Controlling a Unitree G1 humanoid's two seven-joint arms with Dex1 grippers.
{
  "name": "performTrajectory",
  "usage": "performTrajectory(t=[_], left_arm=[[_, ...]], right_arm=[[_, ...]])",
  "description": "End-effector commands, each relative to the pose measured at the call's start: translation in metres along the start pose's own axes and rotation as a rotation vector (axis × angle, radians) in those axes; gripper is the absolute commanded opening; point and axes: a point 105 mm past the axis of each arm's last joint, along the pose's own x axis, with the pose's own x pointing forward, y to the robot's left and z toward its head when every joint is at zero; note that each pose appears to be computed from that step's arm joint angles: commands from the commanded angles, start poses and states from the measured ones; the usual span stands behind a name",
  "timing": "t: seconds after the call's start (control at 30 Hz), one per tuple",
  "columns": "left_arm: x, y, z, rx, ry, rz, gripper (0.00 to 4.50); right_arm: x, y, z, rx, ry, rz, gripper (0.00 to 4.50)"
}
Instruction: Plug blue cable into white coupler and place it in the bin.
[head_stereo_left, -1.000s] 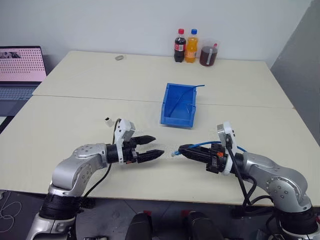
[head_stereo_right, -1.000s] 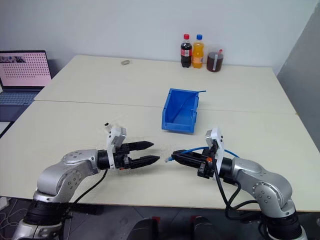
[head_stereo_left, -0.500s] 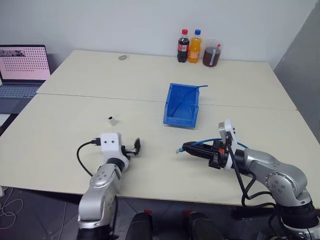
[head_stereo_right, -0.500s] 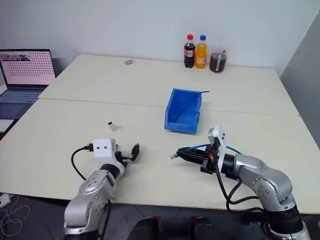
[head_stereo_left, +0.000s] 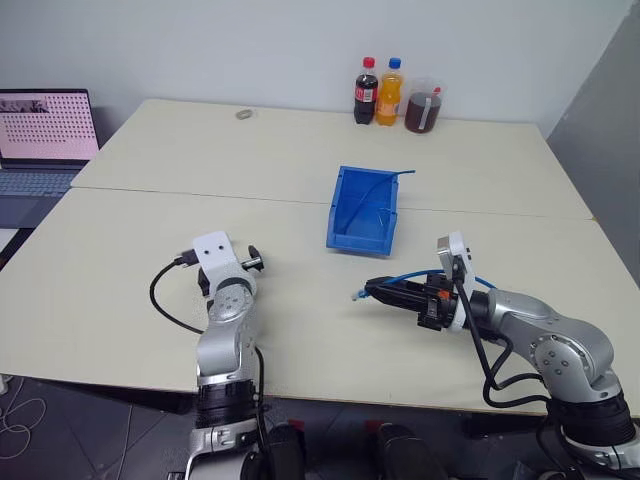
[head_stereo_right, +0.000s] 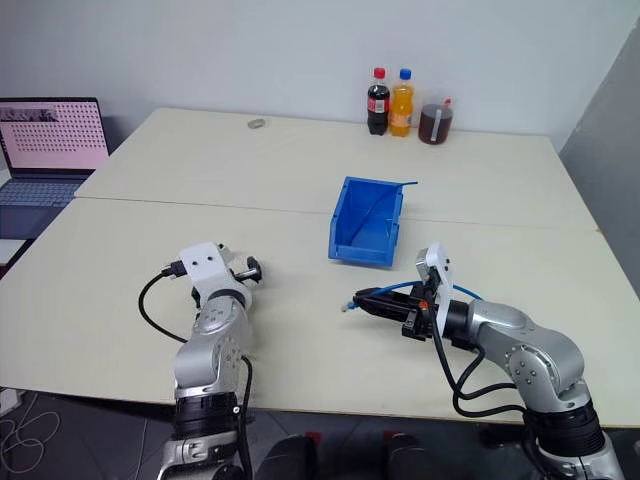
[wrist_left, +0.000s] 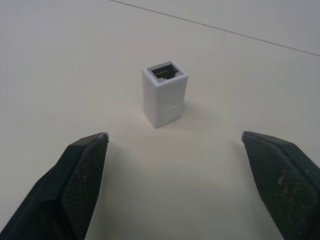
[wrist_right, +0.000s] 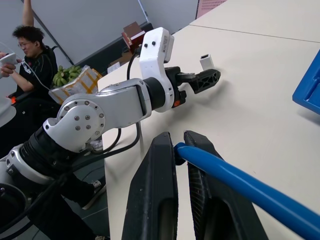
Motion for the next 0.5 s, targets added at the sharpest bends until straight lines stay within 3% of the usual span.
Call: performTrajectory(t=[0.03, 0.5], left_arm=[[0.007, -0.002, 0.015, -0.005, -0.048, 0.047, 4.50], [0.028, -0.002, 0.028, -0.060, -0.056, 0.138, 4.50]], right_arm=[[-0.003, 0.002, 0.009, -0.042, -0.015, 0.005, 0.03], [-0.005, 0.002, 0.010, -0.049, -0.007, -0.003, 0.02]])
